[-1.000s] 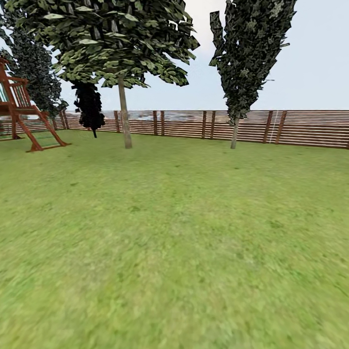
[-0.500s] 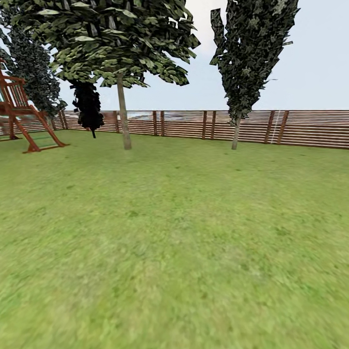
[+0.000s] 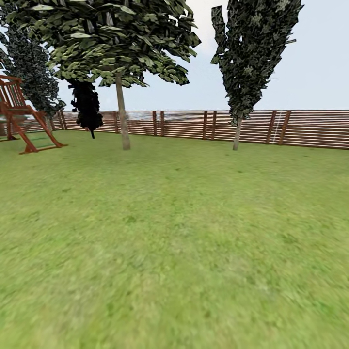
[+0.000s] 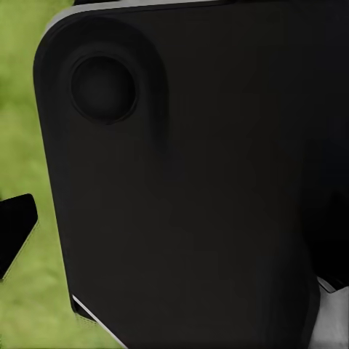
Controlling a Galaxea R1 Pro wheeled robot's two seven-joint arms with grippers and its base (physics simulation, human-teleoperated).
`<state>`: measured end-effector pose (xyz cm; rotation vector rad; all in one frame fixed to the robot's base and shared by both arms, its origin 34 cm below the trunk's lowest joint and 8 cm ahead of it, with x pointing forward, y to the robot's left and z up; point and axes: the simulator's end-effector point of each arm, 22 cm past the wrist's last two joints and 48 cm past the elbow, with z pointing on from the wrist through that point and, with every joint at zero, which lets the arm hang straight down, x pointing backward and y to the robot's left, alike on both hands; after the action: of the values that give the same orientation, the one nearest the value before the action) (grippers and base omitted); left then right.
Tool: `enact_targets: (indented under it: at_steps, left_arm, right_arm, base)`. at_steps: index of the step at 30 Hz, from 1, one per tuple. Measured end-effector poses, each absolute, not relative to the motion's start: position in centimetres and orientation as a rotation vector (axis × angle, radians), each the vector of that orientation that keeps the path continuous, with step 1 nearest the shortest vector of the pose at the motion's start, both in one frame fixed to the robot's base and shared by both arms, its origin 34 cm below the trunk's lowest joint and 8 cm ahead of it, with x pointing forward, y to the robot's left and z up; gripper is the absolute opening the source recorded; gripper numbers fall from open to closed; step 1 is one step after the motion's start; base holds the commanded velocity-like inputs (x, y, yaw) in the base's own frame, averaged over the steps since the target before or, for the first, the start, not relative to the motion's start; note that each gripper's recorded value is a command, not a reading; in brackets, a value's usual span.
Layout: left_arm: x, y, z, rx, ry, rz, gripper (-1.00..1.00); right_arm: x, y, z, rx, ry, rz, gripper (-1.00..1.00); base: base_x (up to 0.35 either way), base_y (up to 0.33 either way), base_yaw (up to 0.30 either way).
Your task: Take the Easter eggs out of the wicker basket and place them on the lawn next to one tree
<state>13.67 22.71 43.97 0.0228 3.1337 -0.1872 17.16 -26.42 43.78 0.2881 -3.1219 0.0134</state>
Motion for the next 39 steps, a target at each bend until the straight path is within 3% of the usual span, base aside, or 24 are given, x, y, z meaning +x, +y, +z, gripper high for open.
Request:
enact_targets:
  at_steps: [14, 39]
  left_arm:
    - [13.49, 22.71, 43.97, 0.023, 3.138, -0.188, 1.00]
    - [13.48, 22.71, 43.97, 0.023, 3.139, -0.188, 1.00]
  right_arm:
    - [16.99, -26.42, 43.76, 0.288, -3.117, 0.013, 1.00]
    - [16.97, -26.42, 43.76, 0.288, -3.117, 0.013, 1.00]
  base:
    - [0.334, 0.000, 0.165]
    - [0.335, 0.000, 0.005]
